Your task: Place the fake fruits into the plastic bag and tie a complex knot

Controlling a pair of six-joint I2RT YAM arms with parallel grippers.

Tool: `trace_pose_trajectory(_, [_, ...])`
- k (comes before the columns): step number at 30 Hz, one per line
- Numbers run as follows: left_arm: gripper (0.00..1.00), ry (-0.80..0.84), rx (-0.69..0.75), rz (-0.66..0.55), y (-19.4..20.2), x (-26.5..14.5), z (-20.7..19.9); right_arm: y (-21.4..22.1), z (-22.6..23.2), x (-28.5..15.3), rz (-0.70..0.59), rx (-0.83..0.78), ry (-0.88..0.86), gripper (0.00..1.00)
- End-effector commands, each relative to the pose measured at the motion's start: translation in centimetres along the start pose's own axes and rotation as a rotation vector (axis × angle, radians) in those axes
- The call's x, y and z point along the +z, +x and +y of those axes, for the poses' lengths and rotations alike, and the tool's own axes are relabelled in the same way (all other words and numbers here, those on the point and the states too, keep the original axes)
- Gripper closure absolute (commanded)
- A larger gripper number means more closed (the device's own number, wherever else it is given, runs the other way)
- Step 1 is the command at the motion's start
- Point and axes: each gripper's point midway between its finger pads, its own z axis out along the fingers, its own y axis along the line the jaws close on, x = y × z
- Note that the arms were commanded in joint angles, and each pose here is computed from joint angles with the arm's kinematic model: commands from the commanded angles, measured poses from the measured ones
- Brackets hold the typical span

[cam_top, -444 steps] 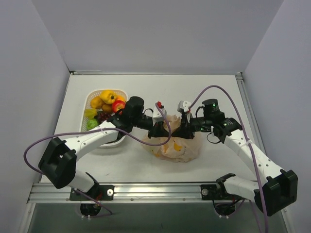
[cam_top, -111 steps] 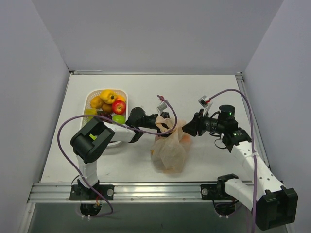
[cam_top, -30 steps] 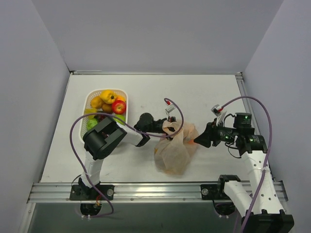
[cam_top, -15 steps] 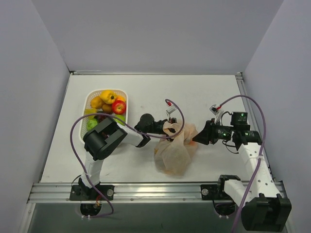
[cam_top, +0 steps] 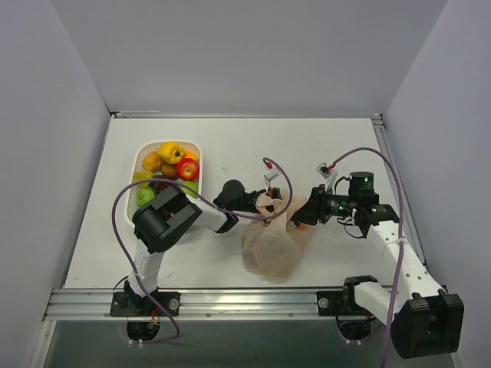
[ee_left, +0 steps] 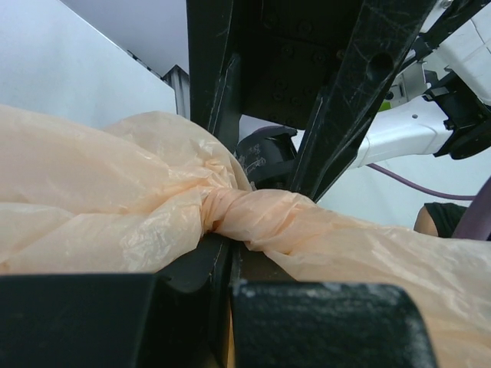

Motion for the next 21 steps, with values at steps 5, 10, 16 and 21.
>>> trace_pose_trajectory(5, [1.0,0.201,0.254,-0.097,-3.0,1.0,-4.9,-1.6,0.3,2.1,-0.085,0.031,-0.035,0.62])
trace_pose_trajectory(10, [1.0,0.21,0.252,-0.089,-2.8,1.2,-4.8,-4.4,1.4,2.7,-0.178,0.031,-0.081,0.62])
trace_pose_trajectory(16, [1.0,0.191,0.259,-0.099,-3.3,0.7,-4.6,-3.1,0.8,0.4,-0.069,0.034,-0.029,0.42])
trace_pose_trajectory(21, [1.0,0.18,0.251,-0.105,-3.1,0.5,-4.3,-1.7,1.0,-2.8,-0.011,-0.044,0.008,0.27])
